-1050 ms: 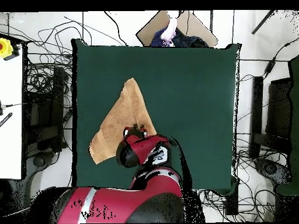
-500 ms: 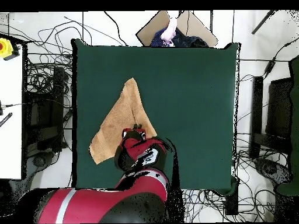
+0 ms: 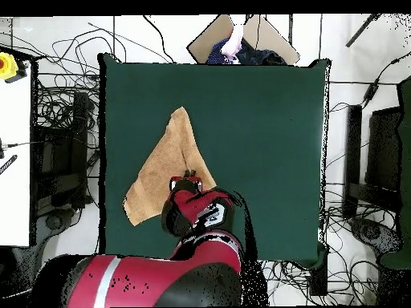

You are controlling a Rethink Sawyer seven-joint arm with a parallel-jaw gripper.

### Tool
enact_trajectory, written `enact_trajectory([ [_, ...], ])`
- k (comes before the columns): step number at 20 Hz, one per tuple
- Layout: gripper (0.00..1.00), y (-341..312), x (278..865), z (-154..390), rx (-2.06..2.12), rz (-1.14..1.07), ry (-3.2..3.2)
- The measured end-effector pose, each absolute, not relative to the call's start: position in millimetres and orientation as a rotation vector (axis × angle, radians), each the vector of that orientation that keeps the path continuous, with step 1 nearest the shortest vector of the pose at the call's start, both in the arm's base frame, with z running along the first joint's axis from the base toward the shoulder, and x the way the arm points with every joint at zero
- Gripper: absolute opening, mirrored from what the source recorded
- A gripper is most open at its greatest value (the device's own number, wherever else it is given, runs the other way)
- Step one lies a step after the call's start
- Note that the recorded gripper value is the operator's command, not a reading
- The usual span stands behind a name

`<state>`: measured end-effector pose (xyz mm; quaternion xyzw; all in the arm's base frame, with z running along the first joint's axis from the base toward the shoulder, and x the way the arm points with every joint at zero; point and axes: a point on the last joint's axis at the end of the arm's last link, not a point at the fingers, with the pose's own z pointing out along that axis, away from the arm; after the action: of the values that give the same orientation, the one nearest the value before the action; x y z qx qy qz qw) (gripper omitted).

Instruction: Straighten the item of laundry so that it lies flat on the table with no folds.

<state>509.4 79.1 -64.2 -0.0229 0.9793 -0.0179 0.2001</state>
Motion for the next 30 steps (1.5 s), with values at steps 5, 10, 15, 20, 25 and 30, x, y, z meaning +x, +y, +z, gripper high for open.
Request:
enact_trajectory([
  [5, 0.0, 59.5, 512.3, -62.6, -0.074, 0.003, 2.739],
  [10, 0.0, 6.0, 518.9, -58.2, 0.01, 0.003, 2.79],
  [15, 0.0, -67.6, 515.5, -49.9, 0.122, -0.062, 2.897],
  [20, 0.0, -131.1, 510.0, -40.6, 0.159, -0.103, 3.016],
  [25, 0.0, -169.7, 515.8, -37.6, 0.056, -0.102, 3.083],
  [30, 0.0, -179.9, 533.4, -35.9, -0.121, -0.107, 3.066],
])
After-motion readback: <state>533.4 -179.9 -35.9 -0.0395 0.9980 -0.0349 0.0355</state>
